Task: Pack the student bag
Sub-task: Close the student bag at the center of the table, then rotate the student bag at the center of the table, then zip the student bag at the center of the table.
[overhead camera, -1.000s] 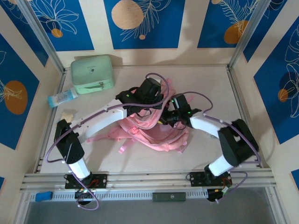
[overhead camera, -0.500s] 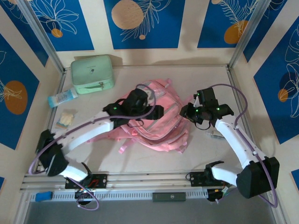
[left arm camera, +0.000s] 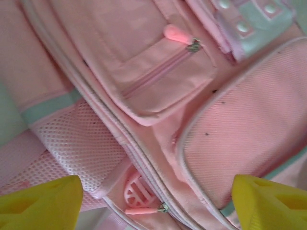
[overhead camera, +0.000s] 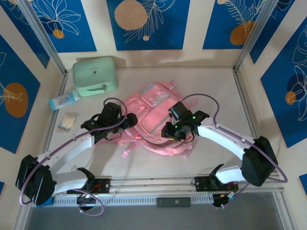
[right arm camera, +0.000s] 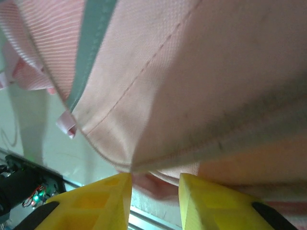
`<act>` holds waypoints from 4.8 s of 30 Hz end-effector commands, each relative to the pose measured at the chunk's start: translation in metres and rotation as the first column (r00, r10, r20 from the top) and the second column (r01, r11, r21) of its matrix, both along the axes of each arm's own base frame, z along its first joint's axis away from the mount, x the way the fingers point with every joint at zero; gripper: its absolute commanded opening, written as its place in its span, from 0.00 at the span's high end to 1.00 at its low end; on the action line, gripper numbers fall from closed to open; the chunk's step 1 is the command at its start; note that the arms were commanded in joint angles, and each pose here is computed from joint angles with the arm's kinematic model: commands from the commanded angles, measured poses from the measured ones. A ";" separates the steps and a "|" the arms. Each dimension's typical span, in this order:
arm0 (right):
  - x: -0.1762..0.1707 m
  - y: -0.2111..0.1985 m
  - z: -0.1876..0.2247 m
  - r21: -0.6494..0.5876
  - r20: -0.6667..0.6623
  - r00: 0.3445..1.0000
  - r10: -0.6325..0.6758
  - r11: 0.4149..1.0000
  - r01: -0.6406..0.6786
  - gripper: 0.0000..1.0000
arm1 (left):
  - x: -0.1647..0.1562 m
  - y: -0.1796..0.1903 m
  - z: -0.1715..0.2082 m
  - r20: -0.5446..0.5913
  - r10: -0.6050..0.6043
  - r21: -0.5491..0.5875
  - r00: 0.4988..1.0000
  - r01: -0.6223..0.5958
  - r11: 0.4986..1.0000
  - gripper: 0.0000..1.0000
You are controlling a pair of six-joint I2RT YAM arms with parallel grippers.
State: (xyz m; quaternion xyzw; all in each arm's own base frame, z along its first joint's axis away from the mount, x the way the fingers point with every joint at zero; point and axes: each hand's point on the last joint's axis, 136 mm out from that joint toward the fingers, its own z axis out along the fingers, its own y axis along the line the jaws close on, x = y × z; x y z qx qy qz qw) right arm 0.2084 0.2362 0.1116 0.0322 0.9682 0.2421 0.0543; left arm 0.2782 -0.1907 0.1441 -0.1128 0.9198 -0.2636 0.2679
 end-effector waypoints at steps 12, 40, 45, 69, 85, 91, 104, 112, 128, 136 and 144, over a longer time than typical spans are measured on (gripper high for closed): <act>0.063 -0.030 -0.025 -0.002 0.016 1.000 -0.027 1.000 0.027 0.68 | 0.017 -0.065 -0.035 -0.051 -0.083 -0.150 0.995 0.074 0.986 0.26; 0.031 -0.033 0.014 -0.062 0.079 0.993 -0.083 0.994 0.088 0.60 | 0.041 -0.080 -0.060 -0.187 0.221 -0.205 0.957 -0.258 0.944 0.54; 0.031 -0.027 0.011 -0.057 0.075 0.995 -0.064 0.996 0.069 0.60 | 0.048 -0.090 -0.078 -0.211 0.223 -0.224 0.952 -0.269 0.937 0.57; 0.019 0.017 0.008 -0.125 0.045 0.998 -0.036 0.991 0.041 0.49 | 0.067 -0.108 -0.049 -0.256 0.304 -0.321 0.918 -0.377 0.869 1.00; 0.057 0.049 -0.014 -0.101 0.158 0.943 -0.293 0.945 0.310 0.67 | 0.060 -0.123 -0.018 -0.251 0.253 -0.470 0.934 -0.346 0.812 1.00; 0.066 0.039 -0.029 -0.171 0.213 0.909 -0.359 0.902 0.396 0.70 | 0.059 -0.121 -0.015 -0.241 0.259 -0.460 0.935 -0.345 0.818 1.00; 0.089 0.045 -0.053 -0.217 0.229 0.910 -0.344 0.894 0.392 0.82 | 0.057 -0.119 -0.009 -0.216 0.260 -0.433 0.941 -0.331 0.839 1.00; 0.069 0.030 -0.028 -0.276 0.275 0.929 -0.248 0.905 0.324 0.95 | 0.057 -0.102 -0.005 -0.172 0.282 -0.384 0.944 -0.328 0.863 1.00; 0.005 -0.068 -0.017 -0.387 0.165 0.986 -0.029 0.918 0.092 1.00 | 0.083 -0.042 -0.013 -0.141 0.189 -0.285 0.972 -0.222 0.932 1.00; -0.003 -0.012 0.018 -0.228 0.254 0.958 0.131 0.971 -0.072 1.00 | 0.112 -0.065 0.014 -0.064 0.041 -0.303 0.997 -0.059 0.951 0.96; 0.005 0.025 0.017 -0.127 0.239 0.963 0.125 0.987 -0.097 1.00 | 0.090 -0.052 0.021 -0.048 0.056 -0.298 0.997 -0.068 0.952 0.60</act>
